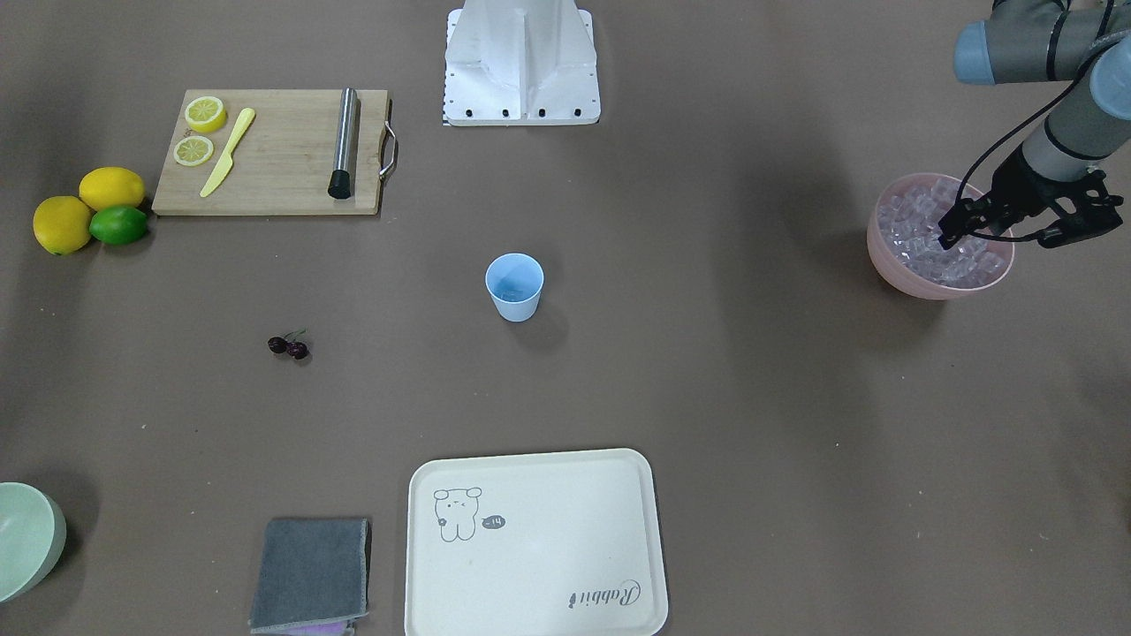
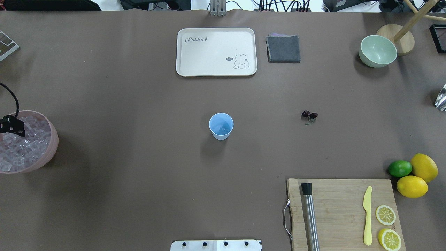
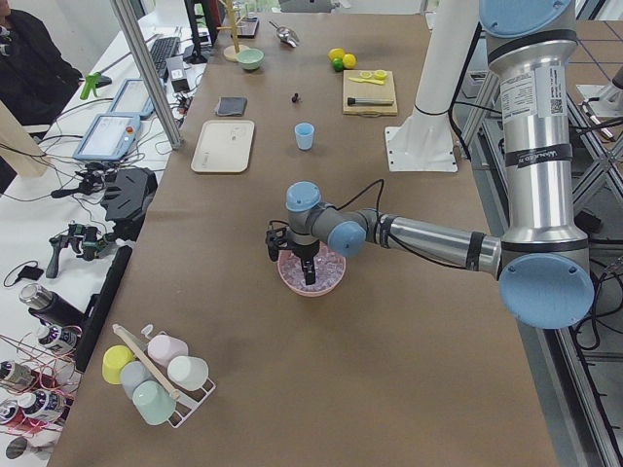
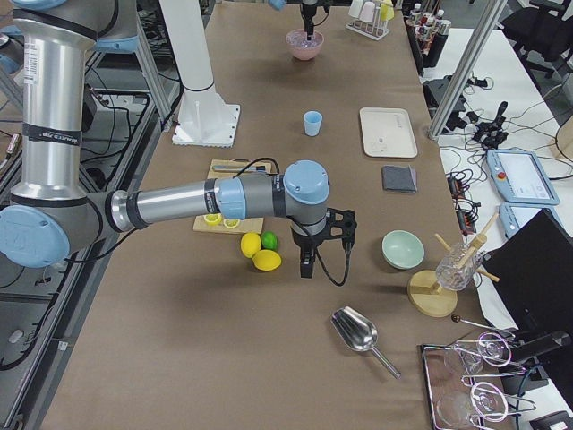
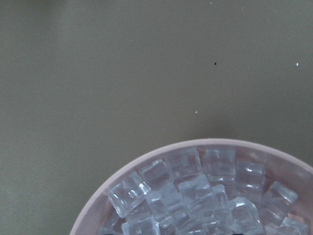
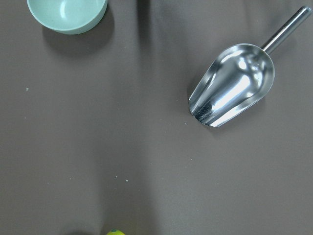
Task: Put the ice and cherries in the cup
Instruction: 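Lower the left gripper into the bowl and grasp another ice cube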
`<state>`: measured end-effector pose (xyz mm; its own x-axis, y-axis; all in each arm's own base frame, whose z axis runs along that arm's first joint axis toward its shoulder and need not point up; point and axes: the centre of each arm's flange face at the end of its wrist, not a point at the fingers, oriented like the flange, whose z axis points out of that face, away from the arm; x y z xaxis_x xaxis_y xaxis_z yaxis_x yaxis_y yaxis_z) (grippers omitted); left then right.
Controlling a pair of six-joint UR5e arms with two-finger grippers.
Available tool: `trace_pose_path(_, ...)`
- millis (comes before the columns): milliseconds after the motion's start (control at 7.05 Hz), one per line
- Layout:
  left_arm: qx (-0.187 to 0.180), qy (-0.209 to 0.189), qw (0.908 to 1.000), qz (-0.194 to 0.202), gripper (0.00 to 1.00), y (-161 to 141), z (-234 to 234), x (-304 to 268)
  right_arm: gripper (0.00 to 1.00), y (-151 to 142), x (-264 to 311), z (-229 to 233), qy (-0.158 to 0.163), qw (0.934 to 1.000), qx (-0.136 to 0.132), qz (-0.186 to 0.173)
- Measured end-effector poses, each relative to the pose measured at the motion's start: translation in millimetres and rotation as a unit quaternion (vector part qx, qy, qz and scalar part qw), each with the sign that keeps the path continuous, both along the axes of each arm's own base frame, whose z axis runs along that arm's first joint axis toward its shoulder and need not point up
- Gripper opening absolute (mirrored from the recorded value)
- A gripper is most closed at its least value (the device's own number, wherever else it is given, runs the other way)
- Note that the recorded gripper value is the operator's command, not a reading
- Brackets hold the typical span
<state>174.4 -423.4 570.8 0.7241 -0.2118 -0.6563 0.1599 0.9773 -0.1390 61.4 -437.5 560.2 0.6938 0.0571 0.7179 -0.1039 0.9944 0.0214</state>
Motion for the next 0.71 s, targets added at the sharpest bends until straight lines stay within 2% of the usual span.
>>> trace_pose_path(426,-0.004,-0.003,1.0000,0.002,0.85,-4.6,6.9,3.4,1.00,0.0,0.0,-0.2,0.000,1.0000,0.000,0.000)
trace_pose_path(568,-0.003,-0.004,1.0000,0.003,0.81,-8.8,8.5,6.2,1.00,0.4,0.0,0.6,0.000,1.0000,-0.001,0.000)
trace_pose_path(710,-0.001,-0.006,1.0000,0.007,0.73,-10.9,11.4,7.2,1.00,1.1,0.0,1.7,0.000,1.0000,-0.002,0.000)
